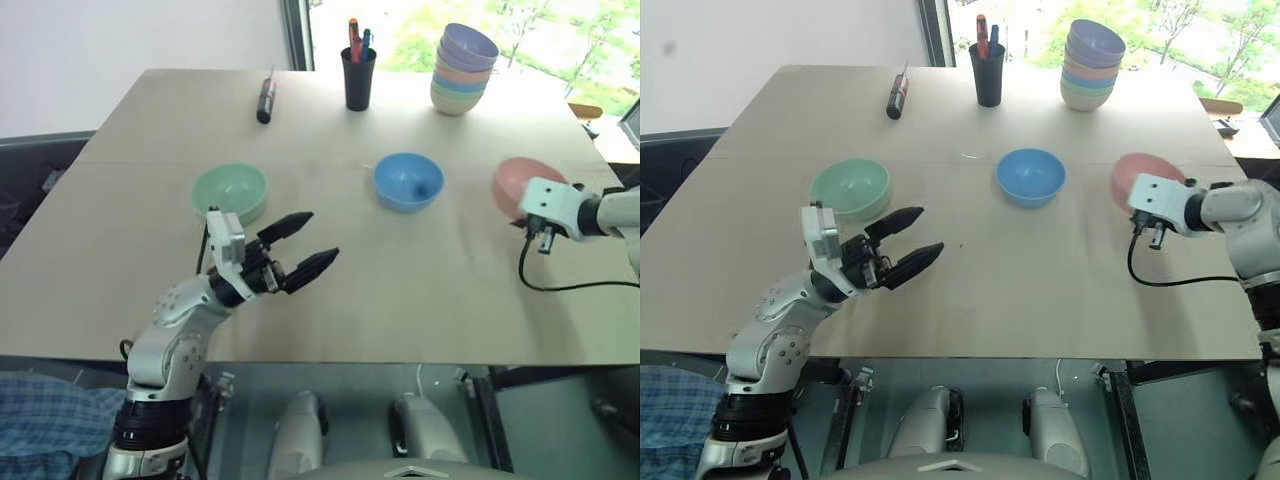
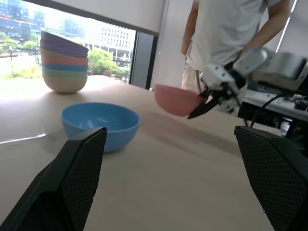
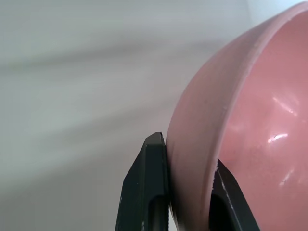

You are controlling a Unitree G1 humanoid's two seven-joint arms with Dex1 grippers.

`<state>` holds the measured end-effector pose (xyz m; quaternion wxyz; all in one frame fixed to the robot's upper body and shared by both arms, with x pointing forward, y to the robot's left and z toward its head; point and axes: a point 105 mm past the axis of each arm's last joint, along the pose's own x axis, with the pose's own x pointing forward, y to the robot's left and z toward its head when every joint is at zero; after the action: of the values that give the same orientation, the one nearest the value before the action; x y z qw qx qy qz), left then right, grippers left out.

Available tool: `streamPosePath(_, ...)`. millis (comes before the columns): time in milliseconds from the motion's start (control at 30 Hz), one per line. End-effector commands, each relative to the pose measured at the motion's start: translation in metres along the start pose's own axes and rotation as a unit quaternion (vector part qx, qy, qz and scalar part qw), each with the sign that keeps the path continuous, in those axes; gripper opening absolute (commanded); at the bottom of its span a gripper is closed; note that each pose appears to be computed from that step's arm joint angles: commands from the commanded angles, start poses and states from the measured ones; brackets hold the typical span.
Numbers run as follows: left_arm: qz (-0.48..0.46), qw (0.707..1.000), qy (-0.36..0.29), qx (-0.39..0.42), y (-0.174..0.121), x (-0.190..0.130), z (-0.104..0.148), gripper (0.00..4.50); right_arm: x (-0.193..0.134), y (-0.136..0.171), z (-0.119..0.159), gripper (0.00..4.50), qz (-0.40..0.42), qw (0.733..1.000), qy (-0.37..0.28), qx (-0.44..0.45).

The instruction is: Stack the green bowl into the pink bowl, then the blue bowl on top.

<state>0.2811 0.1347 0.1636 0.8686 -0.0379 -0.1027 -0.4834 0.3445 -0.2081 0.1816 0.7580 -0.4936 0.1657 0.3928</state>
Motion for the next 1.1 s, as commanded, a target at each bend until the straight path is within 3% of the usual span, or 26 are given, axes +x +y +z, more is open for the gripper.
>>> streamPosePath(33, 0.011, 1.000, 0.000, 0.027, 0.007, -0.003, 0.005, 4.50, -0.009, 0.015, 0.053, 0.09, 0.021, 0.997, -0.048, -0.062)
streamPosePath(133, 0.017, 0.999, 0.007, 0.027, 0.011, -0.009, 0.003, 4.50, -0.005, 0.043, 0.089, 0.09, 0.060, 0.990, -0.093, -0.093)
streamPosePath(233, 0.021, 0.999, 0.013, 0.026, 0.013, -0.011, 0.002, 4.50, 0.003, 0.066, 0.107, 0.09, 0.088, 0.983, -0.114, -0.116)
streamPosePath(400, 0.026, 0.999, 0.016, 0.021, 0.013, -0.013, 0.001, 4.50, 0.028, 0.083, 0.120, 0.09, 0.095, 0.975, -0.119, -0.165)
streamPosePath(700, 0.022, 1.000, 0.014, 0.017, 0.009, -0.014, 0.001, 4.50, 0.060, 0.093, 0.115, 0.09, 0.103, 0.967, -0.097, -0.213)
streamPosePath(733, 0.023, 0.999, 0.014, 0.017, 0.009, -0.014, 0.001, 4.50, 0.060, 0.094, 0.114, 0.85, 0.104, 0.966, -0.095, -0.215)
streamPosePath(800, 0.023, 0.999, 0.016, 0.017, 0.009, -0.015, 0.000, 4.50, 0.061, 0.096, 0.113, 1.52, 0.110, 0.966, -0.093, -0.215)
streamPosePath(1000, 0.021, 1.000, 0.014, 0.015, 0.007, -0.012, -0.003, 4.50, 0.054, 0.089, 0.114, 4.25, 0.107, 0.974, -0.101, -0.174)
streamPosePath(1033, 0.020, 1.000, 0.014, 0.014, 0.007, -0.011, -0.003, 4.50, 0.049, 0.086, 0.110, 4.46, 0.116, 0.977, -0.099, -0.151)
streamPosePath(1100, 0.018, 1.000, 0.013, 0.014, 0.007, -0.010, -0.003, 4.50, 0.036, 0.082, 0.106, 4.46, 0.137, 0.979, -0.100, -0.112)
